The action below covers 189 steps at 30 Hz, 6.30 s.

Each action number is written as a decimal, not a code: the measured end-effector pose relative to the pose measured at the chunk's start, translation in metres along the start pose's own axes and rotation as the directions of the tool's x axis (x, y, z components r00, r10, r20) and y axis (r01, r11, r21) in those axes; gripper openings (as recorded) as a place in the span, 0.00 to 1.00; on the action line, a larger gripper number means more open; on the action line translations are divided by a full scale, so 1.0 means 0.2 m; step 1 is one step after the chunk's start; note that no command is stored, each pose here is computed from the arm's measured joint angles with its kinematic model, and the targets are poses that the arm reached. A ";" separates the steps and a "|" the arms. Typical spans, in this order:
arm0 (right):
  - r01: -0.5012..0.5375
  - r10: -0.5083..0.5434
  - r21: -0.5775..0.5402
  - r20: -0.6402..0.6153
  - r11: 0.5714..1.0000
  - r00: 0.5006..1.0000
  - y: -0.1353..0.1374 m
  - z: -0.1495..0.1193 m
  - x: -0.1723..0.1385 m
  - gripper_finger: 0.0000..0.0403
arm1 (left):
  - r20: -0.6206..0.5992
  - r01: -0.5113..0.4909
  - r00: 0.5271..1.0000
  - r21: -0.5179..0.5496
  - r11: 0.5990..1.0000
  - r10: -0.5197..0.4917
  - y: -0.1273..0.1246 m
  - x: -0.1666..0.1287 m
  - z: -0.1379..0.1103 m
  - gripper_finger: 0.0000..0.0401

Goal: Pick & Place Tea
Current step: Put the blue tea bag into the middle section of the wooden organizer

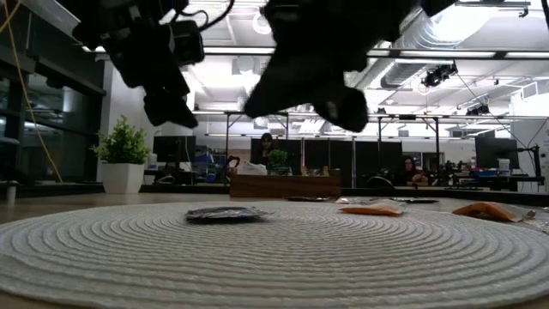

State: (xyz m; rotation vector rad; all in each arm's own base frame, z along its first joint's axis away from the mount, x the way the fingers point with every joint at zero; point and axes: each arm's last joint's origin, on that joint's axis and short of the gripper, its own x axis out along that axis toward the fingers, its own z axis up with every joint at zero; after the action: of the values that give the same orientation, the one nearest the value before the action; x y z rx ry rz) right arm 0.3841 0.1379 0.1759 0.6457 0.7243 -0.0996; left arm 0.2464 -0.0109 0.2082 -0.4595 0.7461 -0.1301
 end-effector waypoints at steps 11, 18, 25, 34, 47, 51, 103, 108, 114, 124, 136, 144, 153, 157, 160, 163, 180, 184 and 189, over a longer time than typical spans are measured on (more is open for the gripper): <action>0.020 -0.020 -0.007 -0.066 1.000 0.998 -0.02 -0.06 0.22 0.00 | -0.060 0.038 0.997 -0.026 0.999 -0.040 0.04 0.13 -0.02 0.68; 0.089 -0.088 0.013 -0.084 0.996 0.993 -0.05 -0.09 0.23 0.00 | -0.086 0.046 0.995 -0.034 0.998 -0.049 0.05 0.16 -0.03 0.68; 0.139 -0.136 0.034 -0.080 0.990 0.987 -0.07 -0.09 0.23 0.00 | -0.089 0.050 0.995 -0.036 0.998 -0.053 0.05 0.16 -0.03 0.68; 0.178 -0.174 0.065 -0.063 0.982 0.983 -0.10 -0.06 0.24 0.00 | -0.091 0.049 0.995 -0.037 0.998 -0.052 0.05 0.16 -0.04 0.68; 0.248 -0.240 0.044 -0.140 0.968 0.961 -0.13 -0.09 0.22 0.00 | -0.093 0.048 0.994 -0.038 0.998 -0.051 0.05 0.16 -0.04 0.68; 0.254 -0.245 0.045 -0.148 0.966 0.958 -0.15 -0.08 0.22 0.00 | -0.104 0.074 0.992 -0.043 0.996 -0.078 0.05 0.16 -0.04 0.68; 0.189 -0.207 -0.099 -0.222 0.977 0.953 -0.23 -0.02 0.23 0.00 | -0.210 0.115 0.952 -0.429 0.896 -0.223 0.11 0.48 -0.03 0.68; 0.187 -0.205 -0.098 -0.217 0.977 0.955 -0.22 -0.01 0.23 0.00 | -0.253 0.053 0.951 -0.437 0.898 -0.179 0.13 0.49 -0.06 0.68; 0.190 -0.207 -0.100 -0.209 0.977 0.956 -0.22 -0.01 0.23 0.00 | -0.254 0.069 0.946 -0.445 0.893 -0.200 0.13 0.49 -0.06 0.68; 0.188 -0.207 -0.109 -0.208 0.976 0.956 -0.22 -0.01 0.23 0.00 | -0.258 0.092 0.937 -0.469 0.879 -0.236 0.12 0.49 -0.06 0.68; 0.184 -0.200 -0.105 -0.178 0.977 0.963 -0.22 0.00 0.24 0.00 | -0.210 0.130 0.944 -0.476 0.870 -0.256 0.11 0.49 -0.03 0.68; 0.183 -0.199 -0.104 -0.179 0.978 0.964 -0.22 0.00 0.24 0.00 | -0.225 0.092 0.948 -0.482 0.871 -0.224 0.12 0.49 -0.04 0.68; 0.185 -0.201 -0.105 -0.176 0.977 0.964 -0.22 0.00 0.24 0.00 | -0.238 0.094 0.945 -0.457 0.885 -0.223 0.06 0.51 -0.06 0.68; 0.184 -0.201 -0.105 -0.176 0.977 0.964 -0.22 0.00 0.24 0.00 | -0.236 0.089 0.947 -0.459 0.884 -0.217 0.06 0.51 -0.06 0.68; 0.184 -0.201 -0.105 -0.176 0.977 0.964 -0.22 0.00 0.24 0.00 | -0.233 0.088 0.948 -0.459 0.884 -0.215 0.06 0.51 -0.06 0.68; 0.183 -0.199 -0.104 -0.175 0.978 0.964 -0.22 0.00 0.24 0.00 | -0.226 0.084 0.952 -0.458 0.885 -0.207 0.07 0.51 -0.06 0.68; 0.180 -0.195 -0.102 -0.154 0.978 0.969 -0.21 0.01 0.24 0.00 | -0.220 0.088 0.952 -0.473 0.877 -0.214 0.06 0.51 -0.06 0.68; 0.176 -0.190 -0.101 -0.146 0.979 0.971 -0.21 0.01 0.24 0.00 | -0.227 0.097 0.946 -0.484 0.870 -0.232 0.06 0.51 -0.06 0.68; 0.173 -0.186 -0.099 -0.141 0.980 0.972 -0.21 0.01 0.24 0.00 | -0.220 0.077 0.953 -0.491 0.868 -0.210 0.06 0.51 -0.06 0.68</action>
State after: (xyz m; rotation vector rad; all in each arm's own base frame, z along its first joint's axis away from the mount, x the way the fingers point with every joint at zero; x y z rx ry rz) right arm 0.4097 0.1094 0.1245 0.5081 0.9273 -0.1870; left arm 0.3126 -0.0316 0.1318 -0.9889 1.0150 -0.1503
